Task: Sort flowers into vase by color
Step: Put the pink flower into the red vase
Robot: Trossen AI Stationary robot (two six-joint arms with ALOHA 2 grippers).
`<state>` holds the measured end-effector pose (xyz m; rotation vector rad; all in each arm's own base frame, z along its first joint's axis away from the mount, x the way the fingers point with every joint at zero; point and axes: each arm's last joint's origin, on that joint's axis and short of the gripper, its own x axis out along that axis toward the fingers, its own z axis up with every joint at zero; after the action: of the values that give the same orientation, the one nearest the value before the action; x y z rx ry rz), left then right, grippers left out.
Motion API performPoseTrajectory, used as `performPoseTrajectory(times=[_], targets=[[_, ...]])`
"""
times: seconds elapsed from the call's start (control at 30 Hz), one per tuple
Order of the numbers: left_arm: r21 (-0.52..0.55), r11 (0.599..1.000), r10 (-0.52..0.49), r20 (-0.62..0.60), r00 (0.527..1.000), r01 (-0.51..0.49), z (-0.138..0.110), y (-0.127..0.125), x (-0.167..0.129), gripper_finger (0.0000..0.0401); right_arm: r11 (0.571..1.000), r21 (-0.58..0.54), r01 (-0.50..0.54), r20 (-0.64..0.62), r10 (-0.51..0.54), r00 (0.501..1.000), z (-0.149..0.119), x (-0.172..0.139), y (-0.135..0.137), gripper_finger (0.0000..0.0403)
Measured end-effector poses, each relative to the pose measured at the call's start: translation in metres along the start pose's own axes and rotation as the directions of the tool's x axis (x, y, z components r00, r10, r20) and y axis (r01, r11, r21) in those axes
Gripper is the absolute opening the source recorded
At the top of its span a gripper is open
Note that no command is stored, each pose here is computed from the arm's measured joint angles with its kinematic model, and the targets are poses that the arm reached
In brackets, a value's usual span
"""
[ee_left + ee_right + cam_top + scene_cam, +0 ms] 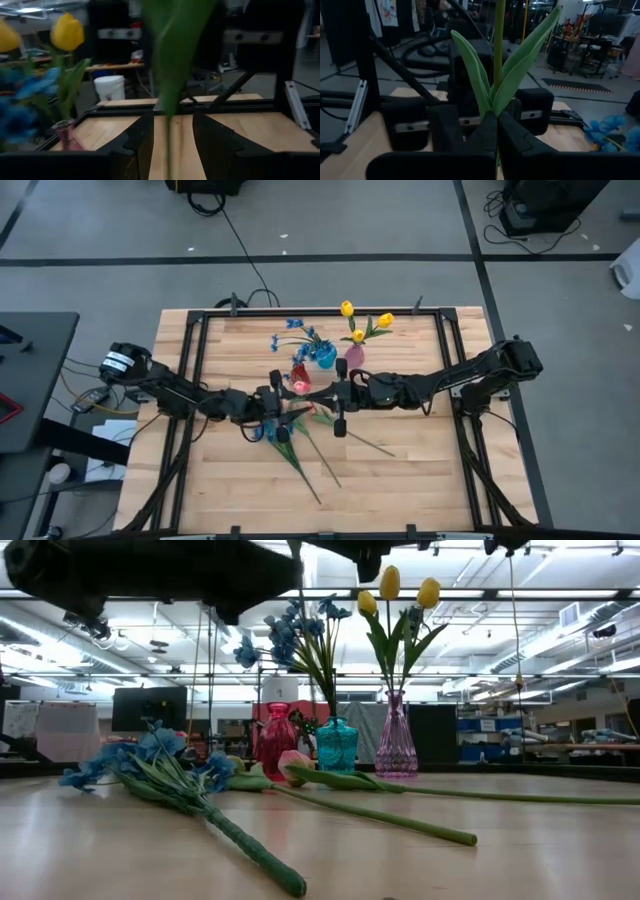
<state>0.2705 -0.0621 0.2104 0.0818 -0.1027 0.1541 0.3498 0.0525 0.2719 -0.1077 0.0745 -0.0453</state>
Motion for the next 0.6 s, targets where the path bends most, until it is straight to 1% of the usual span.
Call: performPoseTrajectory(times=[0.13, 0.43, 0.53, 0.6], targets=[[0.009, 1.000, -0.008, -0.018, 1.000, 0.008, -0.004, -0.002, 0.004, 0.0142, 1.000, -0.016, -0.001, -0.014, 0.001, 1.000, -0.004, 0.002, 0.001, 0.0011], [0.049, 0.995, 0.088, -0.030, 0.996, -0.086, -0.007, 0.000, 0.004, 0.0138, 0.998, -0.057, 0.010, -0.063, -0.014, 0.998, -0.012, 0.005, 0.001, 0.0011], [0.068, 0.993, 0.095, -0.029, 0.995, -0.093, -0.007, 0.002, 0.005, 0.0109, 0.998, -0.065, 0.008, -0.079, -0.013, 0.997, -0.013, 0.004, 0.002, 0.0011], [0.075, 0.993, 0.098, -0.036, 0.995, -0.096, -0.007, 0.004, 0.006, 0.0070, 0.998, -0.069, 0.012, -0.088, -0.018, 0.996, -0.014, 0.004, 0.001, 0.0011]])
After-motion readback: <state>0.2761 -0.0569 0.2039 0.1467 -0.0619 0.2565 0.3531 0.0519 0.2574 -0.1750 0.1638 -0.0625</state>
